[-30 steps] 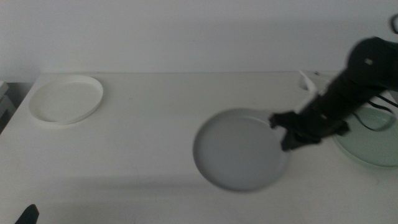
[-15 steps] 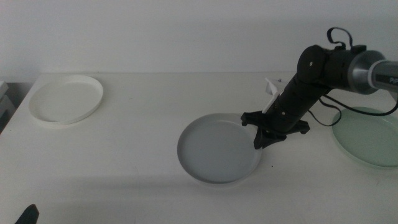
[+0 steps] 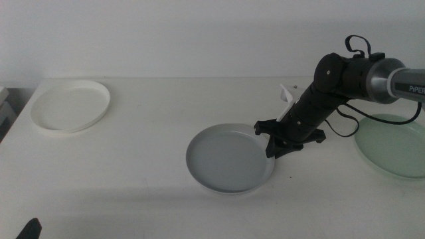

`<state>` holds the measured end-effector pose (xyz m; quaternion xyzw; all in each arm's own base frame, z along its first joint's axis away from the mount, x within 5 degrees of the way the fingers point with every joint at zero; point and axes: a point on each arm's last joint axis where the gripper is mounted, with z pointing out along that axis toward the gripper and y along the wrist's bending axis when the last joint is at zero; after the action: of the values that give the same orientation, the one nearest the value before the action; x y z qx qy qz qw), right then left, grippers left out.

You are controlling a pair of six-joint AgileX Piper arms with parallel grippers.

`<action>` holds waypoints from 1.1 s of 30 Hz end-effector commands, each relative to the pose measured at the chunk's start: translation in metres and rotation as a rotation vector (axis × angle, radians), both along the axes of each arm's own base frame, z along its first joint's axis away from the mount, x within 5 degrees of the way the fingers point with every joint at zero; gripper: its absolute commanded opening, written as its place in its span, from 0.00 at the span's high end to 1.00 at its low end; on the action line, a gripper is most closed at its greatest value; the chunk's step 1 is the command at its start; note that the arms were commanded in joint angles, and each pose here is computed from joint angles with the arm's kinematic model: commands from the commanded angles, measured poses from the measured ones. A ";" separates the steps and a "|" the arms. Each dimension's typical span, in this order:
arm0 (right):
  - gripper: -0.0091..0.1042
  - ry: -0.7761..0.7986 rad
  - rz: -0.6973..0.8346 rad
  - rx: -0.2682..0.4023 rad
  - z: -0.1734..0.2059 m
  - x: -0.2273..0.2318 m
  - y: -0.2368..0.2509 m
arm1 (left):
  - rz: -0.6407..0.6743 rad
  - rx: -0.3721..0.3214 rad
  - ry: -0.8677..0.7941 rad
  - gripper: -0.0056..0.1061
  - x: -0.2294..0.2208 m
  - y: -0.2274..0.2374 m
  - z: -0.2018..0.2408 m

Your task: Stack the three bowls on top of each other.

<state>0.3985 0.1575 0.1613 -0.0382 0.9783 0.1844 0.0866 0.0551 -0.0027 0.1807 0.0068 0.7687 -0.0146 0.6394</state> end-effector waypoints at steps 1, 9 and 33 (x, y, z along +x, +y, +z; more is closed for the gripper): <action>0.70 -0.104 0.003 0.040 0.034 0.003 0.003 | 0.006 -0.026 -0.089 0.14 0.000 0.000 0.006; 0.33 -0.273 0.035 0.003 0.104 -0.013 -0.013 | 0.006 -0.026 -0.089 0.14 0.000 0.000 0.006; 0.37 -0.260 -0.615 -0.274 0.152 -0.048 -0.293 | 0.006 -0.026 -0.089 0.14 0.000 0.000 0.006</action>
<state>0.3519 -0.1211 0.2974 0.2107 0.9535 0.0249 0.2140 0.0551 -0.0027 0.1807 0.0072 0.7687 -0.0143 0.6394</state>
